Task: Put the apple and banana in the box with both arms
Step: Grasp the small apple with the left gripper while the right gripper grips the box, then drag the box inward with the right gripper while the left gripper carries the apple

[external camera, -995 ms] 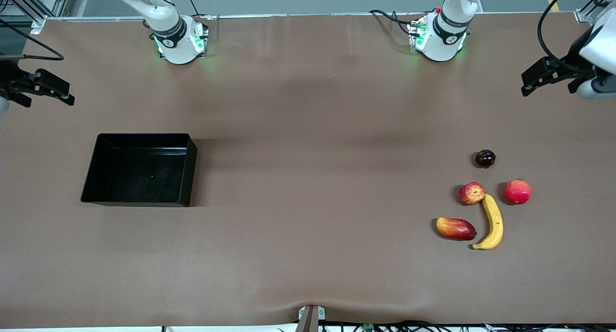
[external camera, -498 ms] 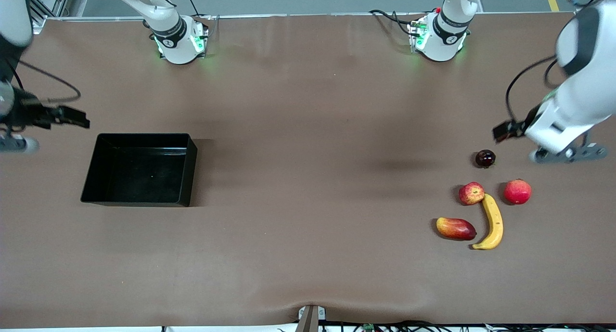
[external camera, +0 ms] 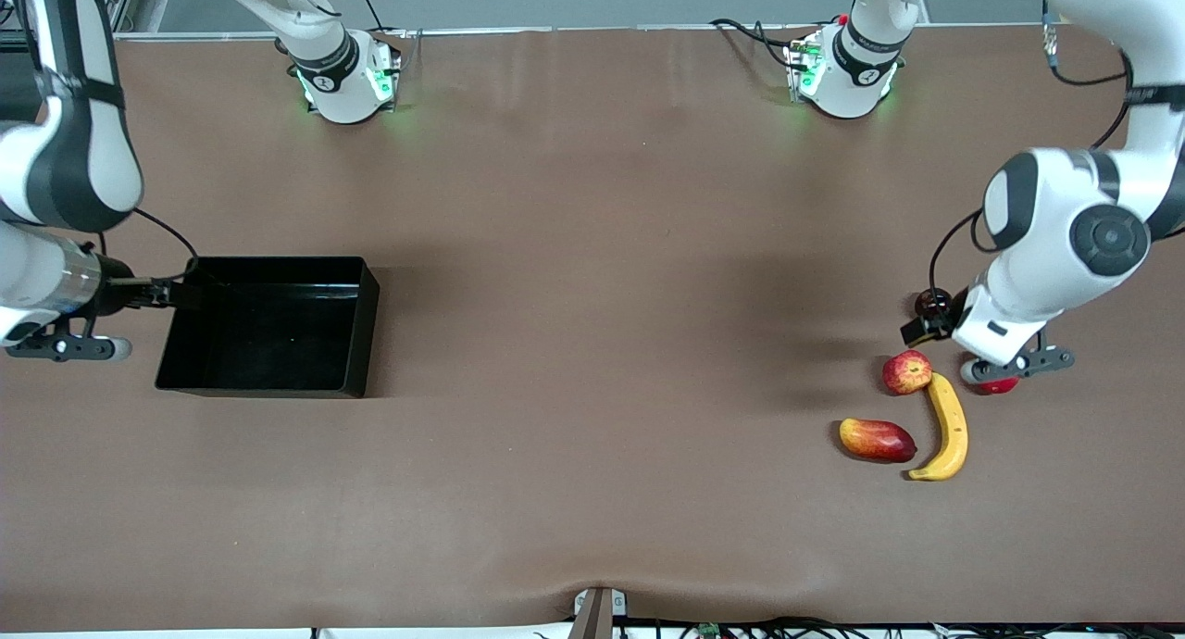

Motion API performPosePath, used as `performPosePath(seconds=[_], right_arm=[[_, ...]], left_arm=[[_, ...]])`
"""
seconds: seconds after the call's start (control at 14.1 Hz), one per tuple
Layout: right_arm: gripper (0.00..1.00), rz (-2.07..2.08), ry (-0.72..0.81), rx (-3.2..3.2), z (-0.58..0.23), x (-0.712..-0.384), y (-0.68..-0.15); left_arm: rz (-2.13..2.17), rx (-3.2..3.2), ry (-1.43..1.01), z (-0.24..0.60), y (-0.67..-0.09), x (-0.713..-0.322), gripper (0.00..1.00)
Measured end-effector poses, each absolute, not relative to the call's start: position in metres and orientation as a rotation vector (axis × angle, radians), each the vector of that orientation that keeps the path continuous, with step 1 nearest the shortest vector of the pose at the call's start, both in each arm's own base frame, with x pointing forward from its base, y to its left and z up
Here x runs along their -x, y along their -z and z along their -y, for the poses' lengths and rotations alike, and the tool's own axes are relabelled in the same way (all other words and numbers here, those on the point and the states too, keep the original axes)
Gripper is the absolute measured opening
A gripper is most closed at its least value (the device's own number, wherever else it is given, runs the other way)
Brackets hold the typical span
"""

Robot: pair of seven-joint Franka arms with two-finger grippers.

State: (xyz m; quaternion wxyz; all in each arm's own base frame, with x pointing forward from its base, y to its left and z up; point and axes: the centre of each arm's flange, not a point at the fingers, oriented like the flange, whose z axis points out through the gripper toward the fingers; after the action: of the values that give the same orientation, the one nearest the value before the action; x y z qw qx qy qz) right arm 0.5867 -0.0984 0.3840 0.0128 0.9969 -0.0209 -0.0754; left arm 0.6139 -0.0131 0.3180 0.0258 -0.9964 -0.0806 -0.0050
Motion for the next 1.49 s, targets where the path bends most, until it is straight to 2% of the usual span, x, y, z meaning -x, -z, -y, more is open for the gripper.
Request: performPosePath(seconds=[0.21,0.57,0.64,0.71,0.92,1.21,1.28,1.49], right_arm=[[1.00,0.048,0.218,-3.116,0.132,-0.572,-0.340],[1.00,0.033,0.185,-3.126,0.180,-0.565,-0.274],[0.95,0.036,0.185,-3.127,0.181,-0.563,-0.264],[0.85,0.039,0.179,-3.127,0.182,-0.561,-0.256],[0.52,0.057,0.168,-3.128,0.186,-0.553,-0.240],[0.10,0.020,0.165,-3.134,0.193,-0.551,-0.239],[0.05,-0.014,0.158,-3.137,0.193,-0.552,-0.240],[0.05,-0.084,0.209,-3.150,0.191,-0.558,-0.256]], left_arm=[[0.260,3.095,0.023,0.008,-0.270,-0.621,1.00],[0.280,3.107,0.023,0.001,-0.225,-0.625,1.00],[0.286,3.107,0.022,-0.001,-0.223,-0.626,0.97],[0.295,3.106,0.021,-0.003,-0.222,-0.626,0.95],[0.308,3.105,0.017,-0.004,-0.220,-0.626,0.65],[0.313,3.105,0.033,-0.006,-0.225,-0.629,0.65],[0.321,3.104,0.057,-0.009,-0.235,-0.633,0.65],[0.327,3.091,0.093,-0.012,-0.301,-0.638,0.65]])
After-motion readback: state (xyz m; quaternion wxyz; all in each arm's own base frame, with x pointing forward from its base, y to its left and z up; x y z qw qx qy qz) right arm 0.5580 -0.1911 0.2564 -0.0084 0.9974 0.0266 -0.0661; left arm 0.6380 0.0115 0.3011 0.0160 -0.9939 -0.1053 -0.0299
